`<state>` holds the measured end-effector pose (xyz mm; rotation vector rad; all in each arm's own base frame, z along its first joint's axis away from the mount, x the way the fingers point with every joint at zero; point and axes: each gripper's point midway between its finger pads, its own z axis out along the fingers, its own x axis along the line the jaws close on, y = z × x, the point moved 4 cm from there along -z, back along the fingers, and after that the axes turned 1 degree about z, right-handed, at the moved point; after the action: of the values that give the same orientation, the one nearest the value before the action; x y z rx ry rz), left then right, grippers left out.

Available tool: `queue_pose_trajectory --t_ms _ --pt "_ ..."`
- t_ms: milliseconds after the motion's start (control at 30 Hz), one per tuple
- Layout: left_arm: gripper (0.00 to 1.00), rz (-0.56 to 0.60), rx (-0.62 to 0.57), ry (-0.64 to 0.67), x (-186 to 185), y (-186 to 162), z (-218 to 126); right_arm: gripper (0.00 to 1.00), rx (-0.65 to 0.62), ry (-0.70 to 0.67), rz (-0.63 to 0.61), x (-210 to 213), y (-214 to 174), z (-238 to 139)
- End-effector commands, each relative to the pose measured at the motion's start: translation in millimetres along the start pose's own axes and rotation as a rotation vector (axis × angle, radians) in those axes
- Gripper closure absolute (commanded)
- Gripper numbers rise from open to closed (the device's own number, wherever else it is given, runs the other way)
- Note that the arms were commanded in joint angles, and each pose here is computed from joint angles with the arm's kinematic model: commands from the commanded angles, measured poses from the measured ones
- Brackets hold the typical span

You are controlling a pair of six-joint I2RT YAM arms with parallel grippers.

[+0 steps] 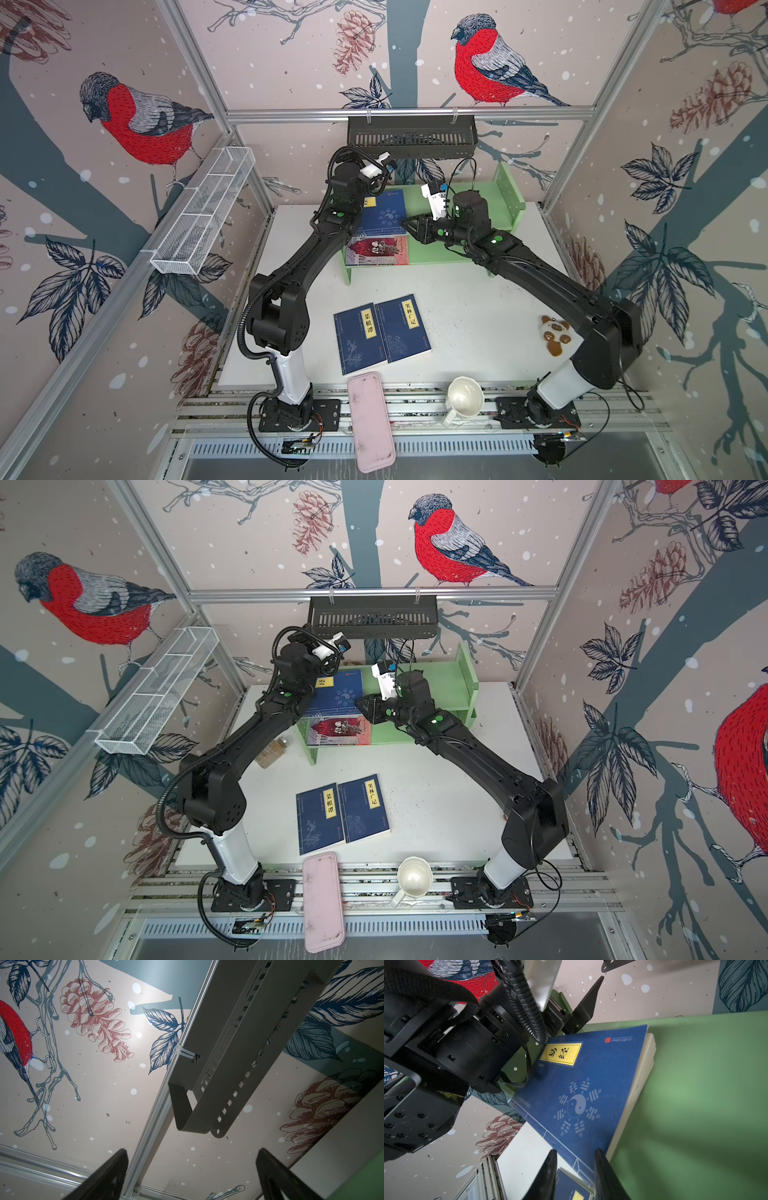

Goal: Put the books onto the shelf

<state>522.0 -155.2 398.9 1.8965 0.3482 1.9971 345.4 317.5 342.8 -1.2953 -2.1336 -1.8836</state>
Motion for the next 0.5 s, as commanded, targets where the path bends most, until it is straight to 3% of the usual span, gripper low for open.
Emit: queue_pose_trajectory --t_ms 0,467 --pt "0.04 -0.022 -0.028 0.039 9.4 5.5 0.1 0.68 -0.010 0.011 -0.002 1.8 2.5 2.0" --pt "0.04 -0.022 -0.023 0.034 6.9 4.1 0.5 0.70 0.002 0.021 -0.004 7.2 -0.7 -0.2"
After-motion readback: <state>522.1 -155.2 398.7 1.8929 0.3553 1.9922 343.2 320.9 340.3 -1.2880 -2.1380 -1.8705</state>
